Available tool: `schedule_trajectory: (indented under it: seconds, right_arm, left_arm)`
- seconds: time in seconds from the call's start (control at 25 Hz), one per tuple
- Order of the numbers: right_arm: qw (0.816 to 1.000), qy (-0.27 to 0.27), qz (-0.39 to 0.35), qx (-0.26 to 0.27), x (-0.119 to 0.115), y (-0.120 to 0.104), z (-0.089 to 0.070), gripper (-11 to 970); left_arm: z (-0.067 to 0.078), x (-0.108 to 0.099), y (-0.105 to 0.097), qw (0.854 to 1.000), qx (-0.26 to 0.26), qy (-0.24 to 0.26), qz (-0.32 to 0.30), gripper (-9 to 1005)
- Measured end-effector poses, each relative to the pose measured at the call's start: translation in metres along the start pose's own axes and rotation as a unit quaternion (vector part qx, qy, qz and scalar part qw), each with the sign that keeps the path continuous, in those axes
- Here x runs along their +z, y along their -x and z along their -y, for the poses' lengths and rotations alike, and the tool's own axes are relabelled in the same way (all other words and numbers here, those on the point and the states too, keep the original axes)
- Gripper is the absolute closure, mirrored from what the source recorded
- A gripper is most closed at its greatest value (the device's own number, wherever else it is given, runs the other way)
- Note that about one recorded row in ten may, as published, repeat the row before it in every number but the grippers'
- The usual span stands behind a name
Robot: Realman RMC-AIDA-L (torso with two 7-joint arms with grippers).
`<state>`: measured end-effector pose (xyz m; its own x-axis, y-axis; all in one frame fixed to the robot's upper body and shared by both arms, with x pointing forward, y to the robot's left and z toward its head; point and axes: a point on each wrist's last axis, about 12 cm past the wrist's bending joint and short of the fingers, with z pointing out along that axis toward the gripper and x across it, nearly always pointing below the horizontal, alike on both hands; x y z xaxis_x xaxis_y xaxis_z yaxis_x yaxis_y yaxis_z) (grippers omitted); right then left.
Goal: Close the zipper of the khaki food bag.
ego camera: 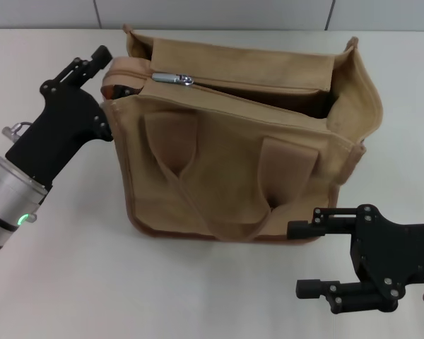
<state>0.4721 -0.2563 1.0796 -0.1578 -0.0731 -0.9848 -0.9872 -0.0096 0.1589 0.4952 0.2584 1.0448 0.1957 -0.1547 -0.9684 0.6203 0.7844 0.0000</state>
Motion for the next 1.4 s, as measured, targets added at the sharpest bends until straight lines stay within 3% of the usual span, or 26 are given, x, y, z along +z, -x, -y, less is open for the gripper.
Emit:
schedule_trajectory:
  seconds: [0.48,0.52,0.64,0.76,0.92,1.2,1.4]
  right_arm:
    - [0.998,0.013,0.054,-0.006,-0.008,0.009,-0.011,270]
    - [0.998,0.014,0.058,-0.006,-0.009,0.01,-0.012,270]
    - [0.998,0.013,0.065,0.008,-0.012,0.014,-0.011,270]
    - [0.996,0.008,0.072,0.044,-0.015,0.023,-0.004,269]
    - [0.986,0.008,0.089,0.14,-0.018,0.044,0.009,270]
    - [0.944,0.036,0.075,0.319,-0.019,0.092,0.043,269]
    - [0.932,0.037,0.064,0.355,-0.014,0.11,0.058,270]
  left_arm:
    - [0.013,0.017,0.012,0.997,-0.011,-0.045,0.062,785]
    - [0.024,0.023,0.017,0.993,-0.011,-0.08,0.084,815]
    - [0.033,0.024,0.018,0.99,0.006,-0.105,0.099,894]
    - [0.039,0.025,0.018,0.988,0.023,-0.111,0.107,956]
    - [0.04,0.024,0.017,0.988,0.027,-0.113,0.103,976]
    - [0.037,0.03,0.017,0.988,0.024,-0.122,0.093,976]
    - [0.033,0.042,0.02,0.986,0.012,-0.14,0.089,975]
